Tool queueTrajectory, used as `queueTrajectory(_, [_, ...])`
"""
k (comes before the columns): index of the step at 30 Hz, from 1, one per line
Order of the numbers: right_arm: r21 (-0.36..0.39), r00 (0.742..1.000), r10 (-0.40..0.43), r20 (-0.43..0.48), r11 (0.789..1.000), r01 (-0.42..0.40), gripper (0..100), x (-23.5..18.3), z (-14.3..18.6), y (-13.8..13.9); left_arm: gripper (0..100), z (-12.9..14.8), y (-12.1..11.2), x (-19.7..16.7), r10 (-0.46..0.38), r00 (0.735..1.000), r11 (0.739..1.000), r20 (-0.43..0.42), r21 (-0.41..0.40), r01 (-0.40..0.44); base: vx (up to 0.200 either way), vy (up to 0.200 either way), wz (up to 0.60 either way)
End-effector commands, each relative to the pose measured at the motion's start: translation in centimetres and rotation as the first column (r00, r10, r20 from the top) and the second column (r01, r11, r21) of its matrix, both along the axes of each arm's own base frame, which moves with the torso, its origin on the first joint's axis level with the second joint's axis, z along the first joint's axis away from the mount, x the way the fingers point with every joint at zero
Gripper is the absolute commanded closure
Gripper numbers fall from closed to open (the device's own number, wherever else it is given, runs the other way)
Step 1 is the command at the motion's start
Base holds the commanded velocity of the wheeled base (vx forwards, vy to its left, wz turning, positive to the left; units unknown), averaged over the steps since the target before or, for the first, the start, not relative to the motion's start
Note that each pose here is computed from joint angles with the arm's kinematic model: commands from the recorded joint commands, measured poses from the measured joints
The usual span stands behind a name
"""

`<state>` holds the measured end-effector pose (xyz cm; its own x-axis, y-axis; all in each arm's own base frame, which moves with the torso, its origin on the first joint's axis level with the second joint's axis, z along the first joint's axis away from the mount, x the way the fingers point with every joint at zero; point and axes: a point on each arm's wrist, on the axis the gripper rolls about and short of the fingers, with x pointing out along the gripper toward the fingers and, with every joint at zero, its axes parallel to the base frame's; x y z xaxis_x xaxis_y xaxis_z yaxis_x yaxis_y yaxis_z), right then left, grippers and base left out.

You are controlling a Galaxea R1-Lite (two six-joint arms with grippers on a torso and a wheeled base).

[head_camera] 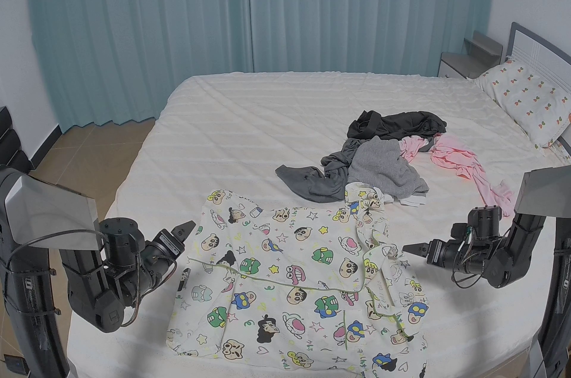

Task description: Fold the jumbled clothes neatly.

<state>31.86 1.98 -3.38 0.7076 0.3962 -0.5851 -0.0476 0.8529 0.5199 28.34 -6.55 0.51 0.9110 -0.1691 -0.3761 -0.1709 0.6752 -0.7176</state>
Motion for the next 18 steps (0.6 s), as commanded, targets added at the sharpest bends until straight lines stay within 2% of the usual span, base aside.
queueTrajectory(1, [-0.003,0.999,0.012,-0.046,1.0,-0.012,0,-0.3,-1.6,-0.1,0,-0.9,-0.2,-0.1,-0.008,1.0,1.0,-0.023,0.005,0.008,0.0,0.0,0.0])
queueTrajectory(4, [-0.007,0.997,0.045,-0.06,0.999,-0.046,0,0.1,-2.7,0.8,0,-1.4,-0.6,-0.1,-0.022,0.999,1.0,-0.032,0.013,0.022,0.0,0.0,0.0])
queueTrajectory(12, [-0.018,0.996,0.068,-0.057,0.997,-0.069,0,0.3,-3.2,1.5,0,-1.4,-0.7,-0.1,-0.02,0.999,1.0,-0.034,0.014,0.021,0.0,0.0,0.0])
queueTrajectory(15, [-0.043,0.993,0.103,-0.052,0.993,-0.105,0,0.3,-3.5,1.9,0,-1.4,-0.7,-0.1,-0.019,0.999,1.0,-0.031,0.018,0.019,0.0,0.0,0.0])
queueTrajectory(18, [-0.071,0.994,0.105,-0.043,0.992,-0.108,0,0.6,-4.2,2.0,0,-1.4,-0.7,-0.1,-0.015,0.999,1.0,-0.031,0.018,0.016,0.0,0.0,0.0])
